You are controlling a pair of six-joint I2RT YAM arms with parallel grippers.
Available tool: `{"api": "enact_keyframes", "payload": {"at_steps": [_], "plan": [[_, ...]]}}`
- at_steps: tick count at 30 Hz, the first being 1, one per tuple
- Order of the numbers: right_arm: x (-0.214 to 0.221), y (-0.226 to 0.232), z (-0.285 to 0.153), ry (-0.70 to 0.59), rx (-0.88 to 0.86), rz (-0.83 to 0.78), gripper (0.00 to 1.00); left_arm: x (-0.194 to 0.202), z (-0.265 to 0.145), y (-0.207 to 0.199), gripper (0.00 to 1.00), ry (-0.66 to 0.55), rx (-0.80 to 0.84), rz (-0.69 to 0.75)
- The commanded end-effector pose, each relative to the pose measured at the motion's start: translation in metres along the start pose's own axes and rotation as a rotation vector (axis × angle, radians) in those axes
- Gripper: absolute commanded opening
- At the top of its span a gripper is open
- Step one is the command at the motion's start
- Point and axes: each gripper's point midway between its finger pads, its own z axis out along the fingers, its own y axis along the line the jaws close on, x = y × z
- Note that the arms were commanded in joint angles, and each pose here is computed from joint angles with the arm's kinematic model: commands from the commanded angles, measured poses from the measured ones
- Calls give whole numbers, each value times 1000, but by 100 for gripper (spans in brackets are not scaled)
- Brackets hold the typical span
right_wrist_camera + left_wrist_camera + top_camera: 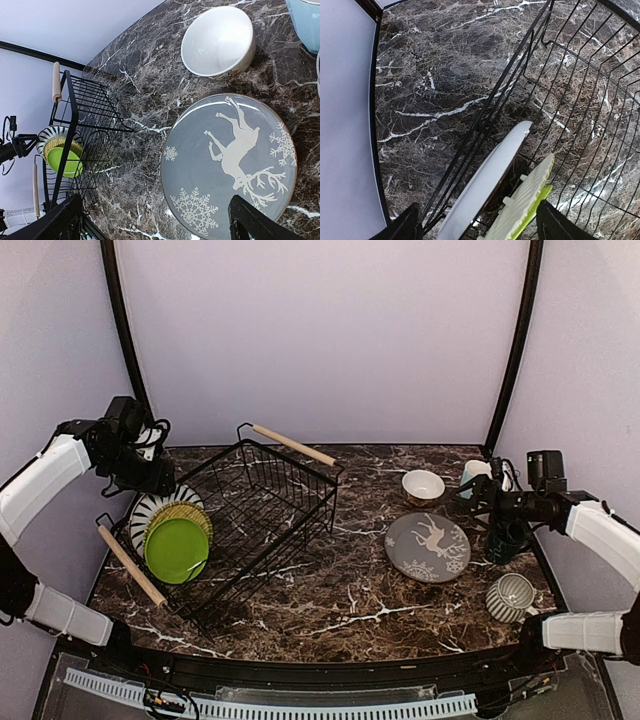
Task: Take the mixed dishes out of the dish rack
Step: Place the plate at the center of the board, then grab the plate from the dish rack.
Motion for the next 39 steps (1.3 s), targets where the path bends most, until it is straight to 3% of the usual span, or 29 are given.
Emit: {"api": "enact_keyframes", "payload": {"at_steps": [1,9,18,24,39], "plan": [[-9,11,0,-12,-36,-45,99,7,15,1,77,57,-1,65],[-6,8,1,-4,-28,-48,99,14,32,-6,72,102,58,84],[-6,7,4,-6,-38,-36,99,15,21,-21,55,67,154,84],[-5,6,6,-2,-42,-29,99,23,20,-29,51,82,200,98],[-5,6,5,-6,-43,-29,99,24,11,-26,34,66,191,124]]}}
